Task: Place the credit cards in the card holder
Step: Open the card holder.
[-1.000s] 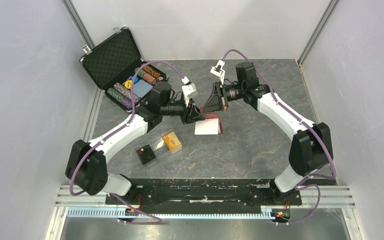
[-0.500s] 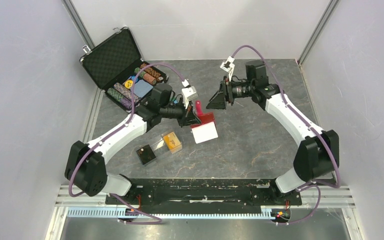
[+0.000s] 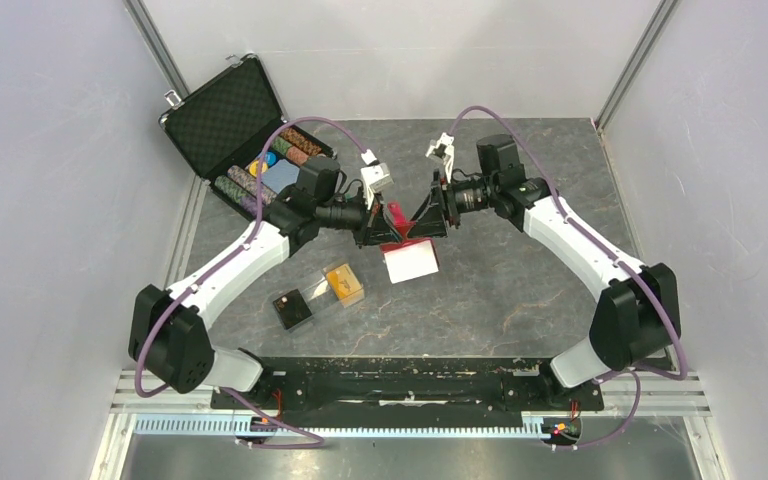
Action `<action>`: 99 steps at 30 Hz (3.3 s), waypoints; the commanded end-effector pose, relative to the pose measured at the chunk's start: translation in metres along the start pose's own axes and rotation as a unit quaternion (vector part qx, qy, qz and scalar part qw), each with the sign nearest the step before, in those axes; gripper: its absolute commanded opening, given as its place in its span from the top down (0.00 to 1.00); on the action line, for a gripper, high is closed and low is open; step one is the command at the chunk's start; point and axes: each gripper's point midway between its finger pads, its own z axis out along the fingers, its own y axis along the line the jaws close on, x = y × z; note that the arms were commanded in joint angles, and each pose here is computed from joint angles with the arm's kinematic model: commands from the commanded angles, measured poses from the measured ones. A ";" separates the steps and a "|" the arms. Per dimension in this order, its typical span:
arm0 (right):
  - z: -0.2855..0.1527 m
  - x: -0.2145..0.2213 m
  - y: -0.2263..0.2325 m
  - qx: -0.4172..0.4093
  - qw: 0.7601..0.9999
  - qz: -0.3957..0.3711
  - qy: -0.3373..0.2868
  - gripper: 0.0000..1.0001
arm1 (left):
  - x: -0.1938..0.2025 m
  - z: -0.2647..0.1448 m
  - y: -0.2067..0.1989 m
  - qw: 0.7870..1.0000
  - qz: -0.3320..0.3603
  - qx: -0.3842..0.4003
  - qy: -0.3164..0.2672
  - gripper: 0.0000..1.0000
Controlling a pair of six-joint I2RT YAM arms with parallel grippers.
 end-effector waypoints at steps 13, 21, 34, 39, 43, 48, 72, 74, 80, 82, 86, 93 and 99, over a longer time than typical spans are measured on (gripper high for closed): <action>-0.013 -0.024 -0.045 0.131 0.990 0.012 -0.050 1.00 | -0.045 -0.055 0.052 0.965 -0.037 -0.245 -0.086 0.02; -0.027 -0.056 -0.050 0.126 0.983 0.042 -0.129 1.00 | -0.021 -0.053 0.054 0.951 -0.244 -0.176 -0.078 0.01; -0.026 -0.068 -0.043 0.103 0.981 0.062 -0.151 1.00 | -0.012 -0.014 0.038 0.933 -0.352 -0.014 -0.070 0.22; -0.024 -0.066 -0.044 0.102 0.981 0.068 -0.150 1.00 | -0.019 -0.015 0.030 0.935 -0.348 0.013 -0.073 0.31; -0.023 -0.064 -0.044 0.097 0.981 0.072 -0.149 1.00 | -0.040 -0.018 0.019 0.936 -0.334 0.058 -0.096 0.31; -0.021 -0.060 -0.044 0.089 0.982 0.081 -0.148 1.00 | -0.064 -0.023 0.010 0.936 -0.315 0.094 -0.129 0.27; -0.018 -0.055 -0.041 0.062 0.965 0.176 -0.184 1.00 | -0.004 -0.010 0.067 0.947 -0.308 -0.075 -0.042 0.25; -0.017 -0.054 -0.042 0.062 0.965 0.178 -0.183 1.00 | -0.004 -0.007 0.066 0.947 -0.311 -0.066 -0.040 0.28; -0.015 -0.051 -0.049 0.070 0.964 0.184 -0.178 1.00 | -0.013 -0.005 0.058 0.950 -0.307 -0.048 -0.039 0.40; -0.014 -0.049 -0.052 0.076 0.964 0.185 -0.174 1.00 | -0.013 -0.007 0.057 0.952 -0.300 -0.057 -0.035 0.40; -0.013 -0.044 -0.057 0.088 0.965 0.187 -0.164 1.00 | -0.010 -0.008 0.052 0.955 -0.287 -0.072 -0.011 0.40; -0.012 -0.041 -0.060 0.090 0.964 0.189 -0.161 1.00 | -0.009 -0.003 0.044 0.958 -0.280 -0.065 0.006 0.44; -0.011 -0.035 -0.061 0.090 0.966 0.190 -0.152 1.00 | -0.026 -0.007 0.041 0.961 -0.268 -0.062 -0.007 0.46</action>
